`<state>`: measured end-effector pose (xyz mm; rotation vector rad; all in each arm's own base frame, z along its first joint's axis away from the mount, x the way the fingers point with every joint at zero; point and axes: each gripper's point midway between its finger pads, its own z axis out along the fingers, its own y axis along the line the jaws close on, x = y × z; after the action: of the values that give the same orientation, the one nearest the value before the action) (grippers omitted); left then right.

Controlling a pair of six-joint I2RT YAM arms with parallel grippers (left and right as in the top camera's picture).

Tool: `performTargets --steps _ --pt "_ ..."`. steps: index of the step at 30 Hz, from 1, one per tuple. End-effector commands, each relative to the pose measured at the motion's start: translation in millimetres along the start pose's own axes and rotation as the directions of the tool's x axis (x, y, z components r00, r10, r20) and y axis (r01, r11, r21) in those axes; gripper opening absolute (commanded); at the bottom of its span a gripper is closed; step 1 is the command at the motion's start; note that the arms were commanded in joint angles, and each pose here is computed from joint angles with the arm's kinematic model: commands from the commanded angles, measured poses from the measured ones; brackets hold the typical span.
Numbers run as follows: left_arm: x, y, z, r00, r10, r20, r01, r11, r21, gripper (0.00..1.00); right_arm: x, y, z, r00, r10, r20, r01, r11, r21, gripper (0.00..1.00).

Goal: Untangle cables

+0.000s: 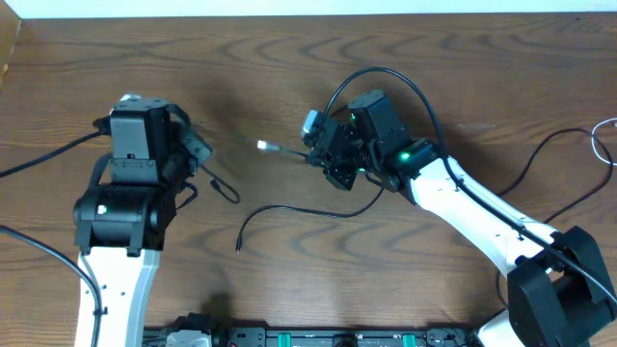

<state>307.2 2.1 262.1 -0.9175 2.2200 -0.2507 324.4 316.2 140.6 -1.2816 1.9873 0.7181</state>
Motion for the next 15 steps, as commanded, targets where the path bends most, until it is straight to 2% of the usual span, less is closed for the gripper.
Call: performTargets --steps 1,4,8,11,15 --pt "-19 19 -3 0.995 0.026 0.094 -0.015 0.993 -0.116 0.07 1 5 1 1.0 -0.009 0.01 0.009 0.999 -0.038 0.01" --pt "-26 26 -4 0.99 0.057 0.129 -0.036 0.986 -0.162 0.07 1 5 1 1.0 -0.008 0.009 0.008 0.999 -0.038 0.01" --pt "-15 25 -3 0.995 0.073 0.073 -0.062 0.987 -0.149 0.07 2 1 1 1.0 0.001 0.003 -0.001 1.0 -0.019 0.01" --pt "12 9 -1 0.994 0.086 -0.069 -0.088 0.996 -0.032 0.07 5 -13 1 0.999 0.046 -0.014 -0.045 0.997 0.062 0.01" --pt "50 -27 -11 0.939 0.249 -0.239 -0.194 0.954 0.23 0.08 4 -27 0 0.993 0.119 -0.007 -0.116 0.983 0.142 0.02"
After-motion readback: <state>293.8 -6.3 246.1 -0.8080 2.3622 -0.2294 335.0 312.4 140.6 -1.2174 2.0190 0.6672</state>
